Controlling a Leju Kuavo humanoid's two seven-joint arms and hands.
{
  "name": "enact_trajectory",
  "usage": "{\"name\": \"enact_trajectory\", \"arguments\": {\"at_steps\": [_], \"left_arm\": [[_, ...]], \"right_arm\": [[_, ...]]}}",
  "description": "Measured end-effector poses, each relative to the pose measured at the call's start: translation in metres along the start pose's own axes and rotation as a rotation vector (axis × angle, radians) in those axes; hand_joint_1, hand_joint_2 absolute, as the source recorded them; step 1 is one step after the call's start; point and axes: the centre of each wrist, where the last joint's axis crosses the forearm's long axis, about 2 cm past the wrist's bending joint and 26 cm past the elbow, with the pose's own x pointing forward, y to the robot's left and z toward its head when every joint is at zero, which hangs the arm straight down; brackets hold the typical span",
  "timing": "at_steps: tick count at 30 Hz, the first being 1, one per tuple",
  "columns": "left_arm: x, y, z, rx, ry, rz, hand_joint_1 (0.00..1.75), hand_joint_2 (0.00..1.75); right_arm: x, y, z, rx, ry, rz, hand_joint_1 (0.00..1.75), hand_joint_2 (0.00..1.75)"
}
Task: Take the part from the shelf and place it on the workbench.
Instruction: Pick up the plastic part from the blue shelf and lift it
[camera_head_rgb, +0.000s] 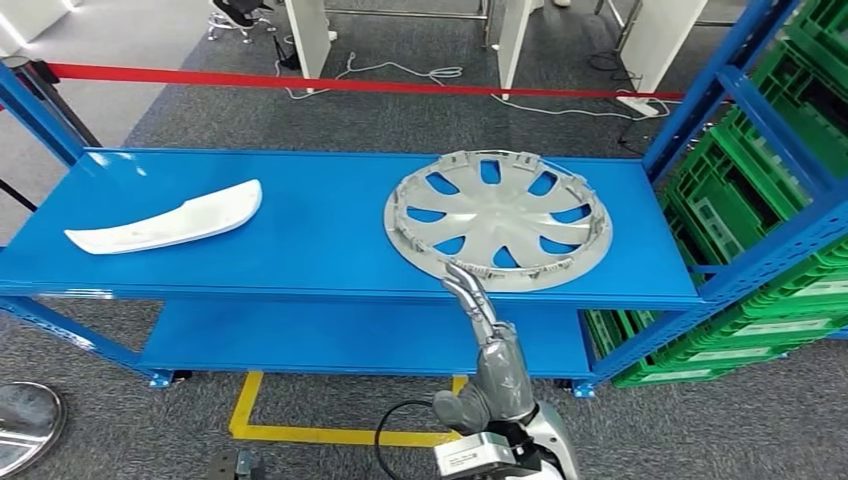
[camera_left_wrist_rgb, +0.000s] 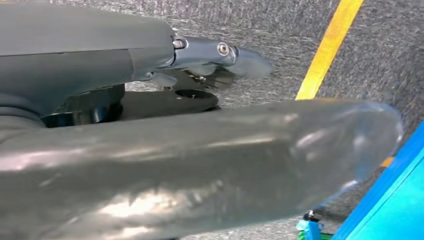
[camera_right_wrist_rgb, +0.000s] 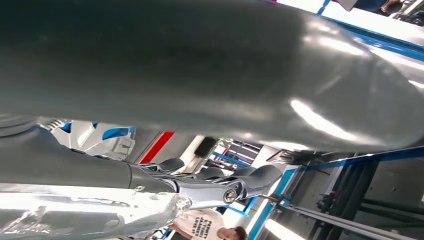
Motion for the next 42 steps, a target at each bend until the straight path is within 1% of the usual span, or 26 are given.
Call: {"name": "enact_trajectory", "arguments": {"at_steps": [7, 12, 16, 19, 23, 25, 29, 33, 36, 38, 42], "left_arm": [[0.000, 0.000, 0.000, -0.003, -0.001, -0.005, 0.00, 0.00], [0.001, -0.002, 0.000, -0.017, -0.015, -0.010, 0.00, 0.00], [0.000, -0.004, 0.000, -0.042, -0.021, -0.015, 0.00, 0.00], [0.001, -0.006, 0.000, -0.059, -0.020, -0.023, 0.00, 0.00], [0.003, -0.012, -0.002, -0.085, -0.015, -0.039, 0.00, 0.00], [0.003, -0.013, -0.002, -0.091, -0.012, -0.041, 0.00, 0.00], [0.003, -0.014, -0.002, -0.099, -0.004, -0.037, 0.00, 0.00], [0.003, -0.014, -0.002, -0.106, 0.002, -0.040, 0.00, 0.00], [0.004, -0.014, -0.003, -0.114, 0.002, -0.056, 0.00, 0.00], [0.005, -0.015, -0.003, -0.120, 0.001, -0.069, 0.00, 0.00], [0.007, -0.015, -0.004, -0.118, -0.001, -0.081, 0.00, 0.00]], "right_arm": [[0.000, 0.000, 0.001, -0.006, 0.007, 0.014, 0.00, 0.00], [-0.001, 0.000, 0.002, 0.020, 0.061, 0.006, 0.00, 0.00], [-0.008, -0.001, -0.002, 0.093, 0.088, 0.067, 0.00, 1.75], [-0.022, -0.005, -0.014, 0.150, 0.097, 0.124, 0.00, 1.75], [-0.047, -0.016, -0.045, 0.215, 0.101, 0.229, 0.00, 1.75], [-0.059, -0.020, -0.055, 0.239, 0.113, 0.265, 0.00, 1.75], [-0.073, -0.026, -0.066, 0.263, 0.142, 0.325, 0.00, 1.75], [-0.092, -0.032, -0.075, 0.307, 0.223, 0.447, 0.00, 1.75], [-0.107, -0.041, -0.087, 0.324, 0.256, 0.511, 0.00, 1.75], [-0.114, -0.047, -0.094, 0.307, 0.268, 0.532, 0.00, 1.75], [-0.120, -0.051, -0.095, 0.253, 0.307, 0.537, 0.00, 1.75]]}}
